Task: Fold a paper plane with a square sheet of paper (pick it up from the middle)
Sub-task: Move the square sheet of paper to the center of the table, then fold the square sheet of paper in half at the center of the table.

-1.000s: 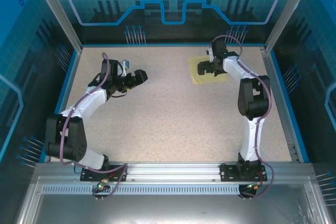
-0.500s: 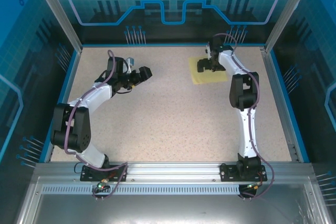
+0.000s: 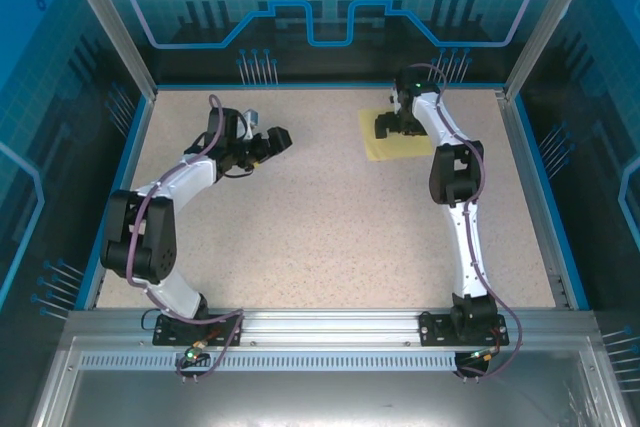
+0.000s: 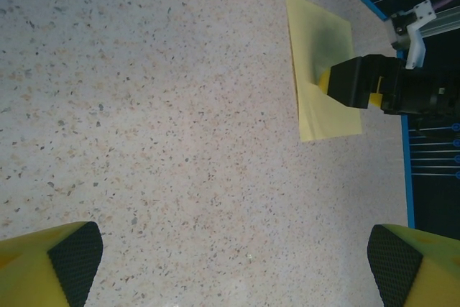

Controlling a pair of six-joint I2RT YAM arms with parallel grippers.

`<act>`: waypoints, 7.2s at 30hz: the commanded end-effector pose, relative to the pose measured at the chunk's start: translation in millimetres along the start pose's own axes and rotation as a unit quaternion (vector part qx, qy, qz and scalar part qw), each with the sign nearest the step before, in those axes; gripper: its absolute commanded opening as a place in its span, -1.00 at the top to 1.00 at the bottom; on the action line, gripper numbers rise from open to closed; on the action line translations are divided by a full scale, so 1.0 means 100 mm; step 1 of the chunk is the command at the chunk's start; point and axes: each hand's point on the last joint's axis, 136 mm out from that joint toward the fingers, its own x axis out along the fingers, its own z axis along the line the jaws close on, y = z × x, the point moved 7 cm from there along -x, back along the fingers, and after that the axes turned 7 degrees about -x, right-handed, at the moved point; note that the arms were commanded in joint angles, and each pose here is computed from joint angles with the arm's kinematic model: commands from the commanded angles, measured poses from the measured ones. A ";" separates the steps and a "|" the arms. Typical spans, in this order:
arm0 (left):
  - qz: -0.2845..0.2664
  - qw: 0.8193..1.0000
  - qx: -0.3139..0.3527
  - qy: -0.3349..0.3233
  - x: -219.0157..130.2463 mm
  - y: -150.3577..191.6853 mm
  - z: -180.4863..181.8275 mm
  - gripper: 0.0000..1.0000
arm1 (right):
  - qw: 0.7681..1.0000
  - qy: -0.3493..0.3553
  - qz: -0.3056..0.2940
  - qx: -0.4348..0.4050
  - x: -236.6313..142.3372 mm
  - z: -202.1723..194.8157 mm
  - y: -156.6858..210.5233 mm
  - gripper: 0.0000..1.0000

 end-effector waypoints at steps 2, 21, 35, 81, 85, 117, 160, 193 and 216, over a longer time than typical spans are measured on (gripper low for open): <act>0.009 1.000 0.016 0.019 0.03 -0.03 -0.09 -0.97 | 0.998 -0.013 0.057 -0.020 0.11 0.14 0.19 -0.98; 0.018 0.999 0.026 0.017 -0.08 0.10 -0.07 -0.97 | 0.996 -0.004 0.094 -0.010 -0.12 0.54 0.62 -0.88; 0.028 0.999 0.041 0.020 -0.25 0.22 -0.10 -0.97 | 0.993 -0.017 0.113 0.005 -0.37 1.03 1.71 -0.85; 0.050 0.997 0.061 0.007 -0.44 0.41 -0.06 -0.97 | 0.993 0.042 0.038 0.105 -0.24 1.13 1.82 -0.89; 0.052 0.997 0.061 0.006 -0.43 0.42 -0.06 -0.97 | 0.992 0.043 0.044 0.108 -0.20 1.11 1.89 -0.88; 0.059 0.996 0.061 0.004 -0.42 0.42 -0.06 -0.97 | 0.990 0.054 0.035 0.127 -0.22 1.06 1.87 -0.86; 0.063 0.997 0.054 0.005 -0.51 0.43 -0.12 -0.97 | 0.995 -0.022 -0.059 0.083 -0.90 1.36 1.52 0.43; 0.073 0.995 0.015 0.064 -0.88 0.76 -0.32 -0.97 | 0.926 -0.376 0.012 0.040 -0.85 1.81 2.01 0.47; 0.167 0.983 0.034 0.068 0.05 1.56 -0.49 -0.84 | 0.931 -0.358 0.060 0.039 -0.44 1.34 2.33 0.48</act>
